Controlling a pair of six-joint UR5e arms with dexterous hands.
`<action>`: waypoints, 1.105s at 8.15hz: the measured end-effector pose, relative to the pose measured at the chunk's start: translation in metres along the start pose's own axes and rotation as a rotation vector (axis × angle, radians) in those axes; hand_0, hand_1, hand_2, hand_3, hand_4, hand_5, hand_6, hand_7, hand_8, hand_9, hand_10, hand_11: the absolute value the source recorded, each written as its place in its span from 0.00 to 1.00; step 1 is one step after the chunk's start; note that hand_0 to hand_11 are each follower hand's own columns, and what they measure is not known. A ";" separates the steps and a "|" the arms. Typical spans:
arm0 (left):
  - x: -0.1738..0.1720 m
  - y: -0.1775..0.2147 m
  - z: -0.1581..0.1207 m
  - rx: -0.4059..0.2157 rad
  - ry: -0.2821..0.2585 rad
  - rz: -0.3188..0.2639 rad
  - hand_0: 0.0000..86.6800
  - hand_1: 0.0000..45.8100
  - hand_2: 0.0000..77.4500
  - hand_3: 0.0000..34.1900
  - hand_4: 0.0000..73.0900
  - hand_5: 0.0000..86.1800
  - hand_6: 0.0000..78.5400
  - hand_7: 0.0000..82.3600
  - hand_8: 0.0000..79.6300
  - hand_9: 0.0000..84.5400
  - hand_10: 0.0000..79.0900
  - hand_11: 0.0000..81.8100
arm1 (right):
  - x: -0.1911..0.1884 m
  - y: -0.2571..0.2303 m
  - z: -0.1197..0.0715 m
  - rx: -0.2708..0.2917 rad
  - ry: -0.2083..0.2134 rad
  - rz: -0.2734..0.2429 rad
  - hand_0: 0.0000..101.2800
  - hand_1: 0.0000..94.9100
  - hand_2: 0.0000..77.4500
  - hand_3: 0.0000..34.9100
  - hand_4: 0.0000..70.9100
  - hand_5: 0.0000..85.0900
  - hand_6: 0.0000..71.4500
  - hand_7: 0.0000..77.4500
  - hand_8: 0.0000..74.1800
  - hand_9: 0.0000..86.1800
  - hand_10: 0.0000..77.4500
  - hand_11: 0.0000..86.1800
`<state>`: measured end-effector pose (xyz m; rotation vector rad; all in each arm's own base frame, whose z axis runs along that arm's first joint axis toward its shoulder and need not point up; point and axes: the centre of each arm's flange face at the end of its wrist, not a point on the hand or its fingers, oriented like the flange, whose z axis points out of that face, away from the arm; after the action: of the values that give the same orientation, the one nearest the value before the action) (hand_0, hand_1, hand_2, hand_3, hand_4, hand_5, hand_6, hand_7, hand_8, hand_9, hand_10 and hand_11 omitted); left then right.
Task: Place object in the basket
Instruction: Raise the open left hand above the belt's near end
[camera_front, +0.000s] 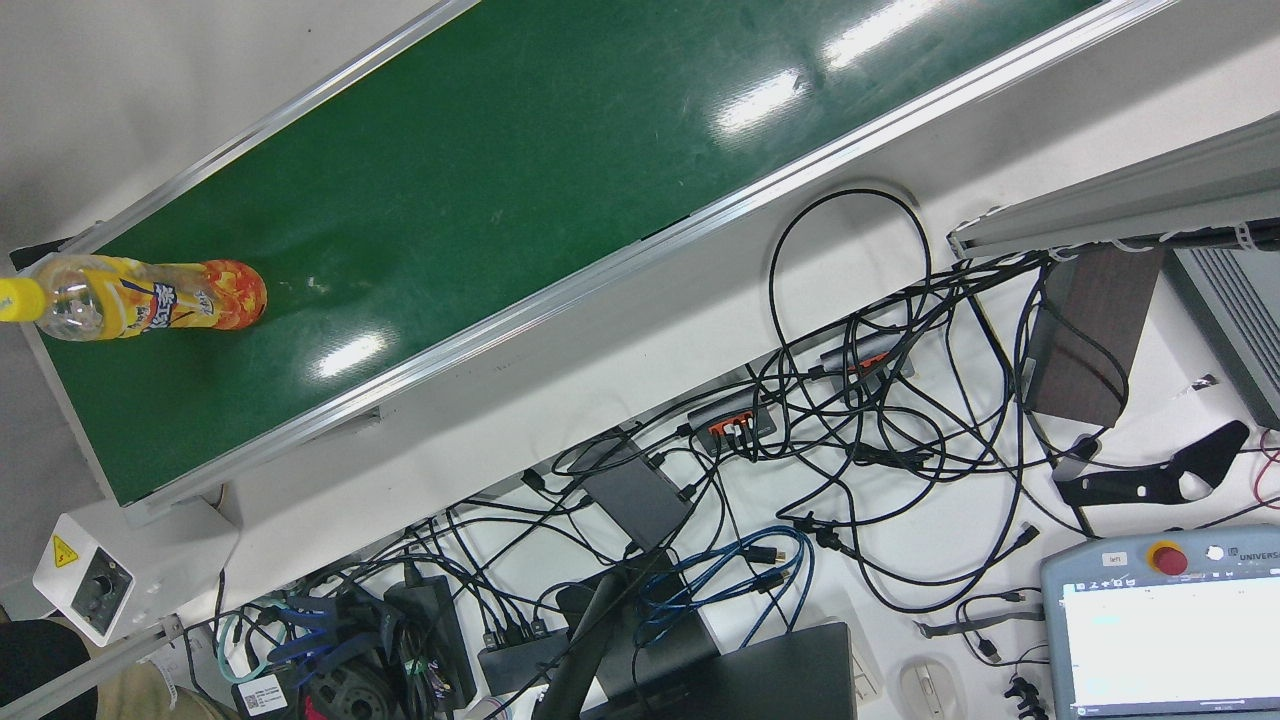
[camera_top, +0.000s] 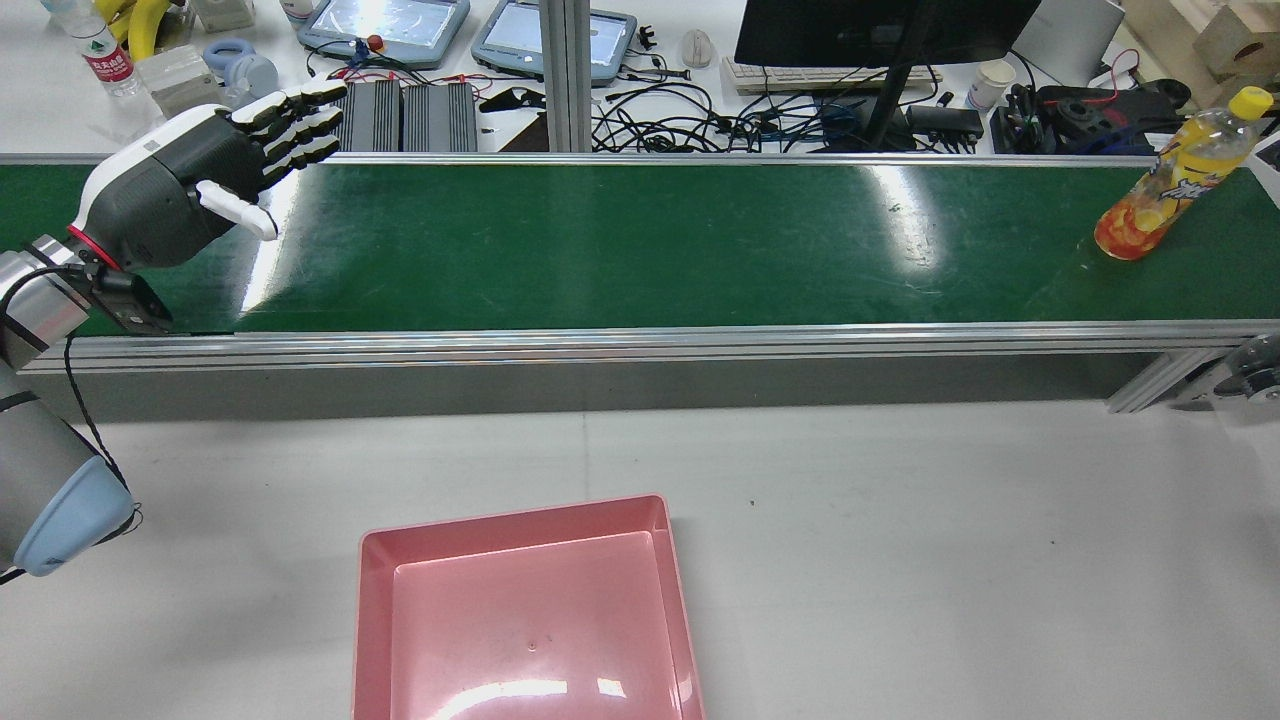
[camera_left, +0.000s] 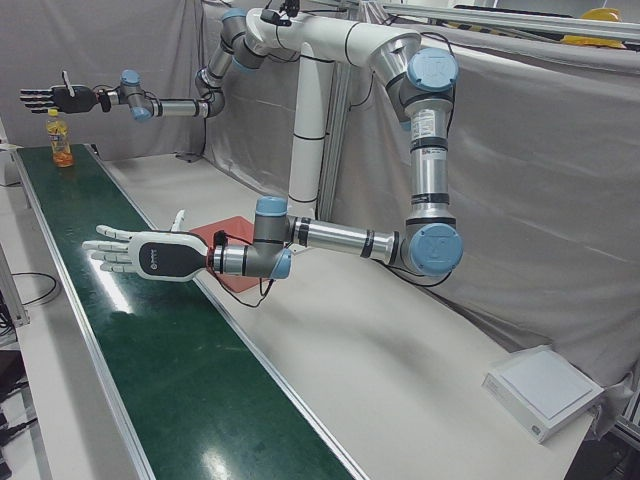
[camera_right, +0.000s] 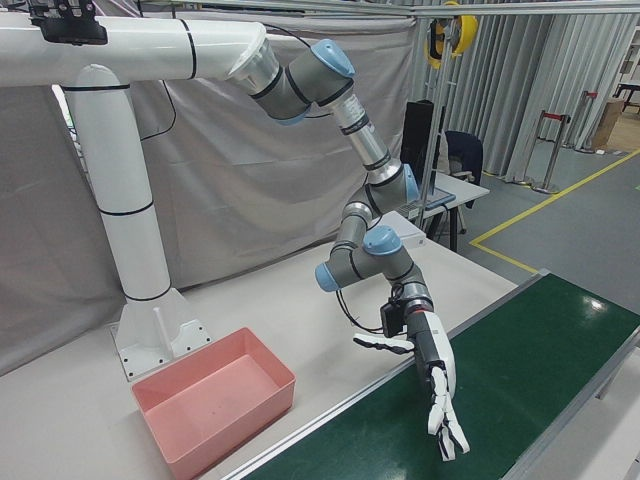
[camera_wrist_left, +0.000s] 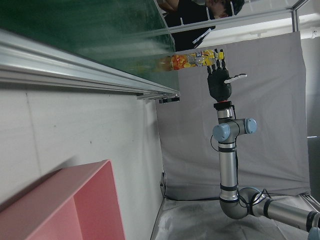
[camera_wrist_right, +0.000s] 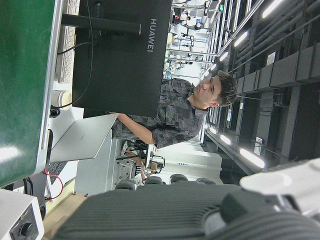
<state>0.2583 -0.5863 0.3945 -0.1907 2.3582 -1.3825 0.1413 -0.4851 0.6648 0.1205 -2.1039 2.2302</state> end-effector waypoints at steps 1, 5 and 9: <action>-0.003 0.000 0.000 0.000 -0.001 -0.002 0.61 0.14 0.00 0.10 0.16 0.16 0.01 0.01 0.08 0.07 0.07 0.11 | 0.000 0.000 0.000 0.000 0.000 0.000 0.00 0.00 0.01 0.00 0.00 0.00 0.00 0.01 0.00 0.00 0.00 0.00; -0.005 0.001 0.000 0.000 -0.002 -0.004 0.61 0.14 0.00 0.11 0.16 0.18 0.01 0.01 0.08 0.07 0.07 0.11 | 0.000 0.000 0.000 0.000 0.000 0.000 0.00 0.00 0.01 0.00 0.00 0.00 0.00 0.01 0.00 0.00 0.00 0.00; -0.007 0.001 0.001 0.001 -0.004 0.001 0.61 0.19 0.01 0.11 0.16 0.16 0.01 0.01 0.08 0.07 0.07 0.11 | 0.000 0.000 0.000 0.000 0.000 0.000 0.00 0.00 0.01 0.00 0.00 0.00 0.00 0.01 0.00 0.00 0.00 0.00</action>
<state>0.2653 -0.5844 0.3952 -0.1915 2.3541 -1.3820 0.1413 -0.4851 0.6648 0.1203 -2.1040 2.2303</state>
